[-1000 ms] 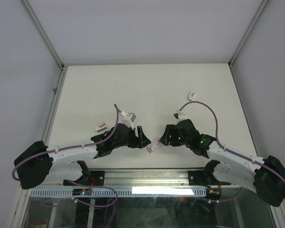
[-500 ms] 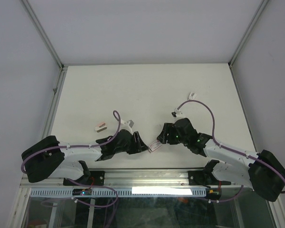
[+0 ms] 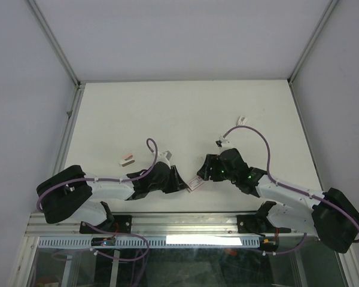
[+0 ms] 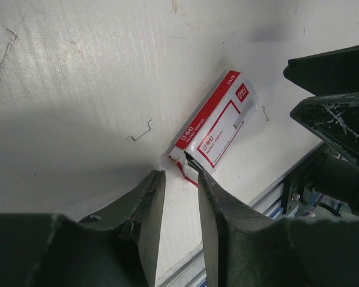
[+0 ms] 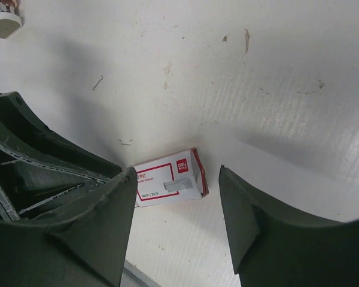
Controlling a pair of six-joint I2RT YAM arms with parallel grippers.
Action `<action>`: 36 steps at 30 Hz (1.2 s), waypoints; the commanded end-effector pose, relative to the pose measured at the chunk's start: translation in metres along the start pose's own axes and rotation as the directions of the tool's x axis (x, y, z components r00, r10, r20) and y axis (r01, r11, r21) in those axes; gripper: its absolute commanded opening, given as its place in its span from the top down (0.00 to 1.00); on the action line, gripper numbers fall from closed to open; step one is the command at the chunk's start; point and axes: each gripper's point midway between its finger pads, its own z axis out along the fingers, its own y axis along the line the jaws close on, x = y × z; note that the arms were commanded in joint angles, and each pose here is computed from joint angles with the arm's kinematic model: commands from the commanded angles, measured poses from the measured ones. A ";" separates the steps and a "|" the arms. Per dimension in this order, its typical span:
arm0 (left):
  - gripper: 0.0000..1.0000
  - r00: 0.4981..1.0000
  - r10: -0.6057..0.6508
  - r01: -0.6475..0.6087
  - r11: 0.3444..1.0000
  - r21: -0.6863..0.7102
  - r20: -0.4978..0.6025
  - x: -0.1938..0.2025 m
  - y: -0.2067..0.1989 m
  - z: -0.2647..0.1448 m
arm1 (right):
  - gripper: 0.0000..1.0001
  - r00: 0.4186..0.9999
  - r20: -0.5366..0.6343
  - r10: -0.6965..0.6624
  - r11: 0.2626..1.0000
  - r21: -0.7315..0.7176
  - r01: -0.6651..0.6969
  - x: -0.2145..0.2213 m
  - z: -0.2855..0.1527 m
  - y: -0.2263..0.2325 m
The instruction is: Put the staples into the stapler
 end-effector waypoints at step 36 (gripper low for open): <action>1.00 0.991 0.129 -0.120 0.971 -0.205 0.033 -0.015 0.017 0.018 | 0.63 0.997 -0.008 0.076 0.995 -0.059 -0.076 0.009 0.000 0.002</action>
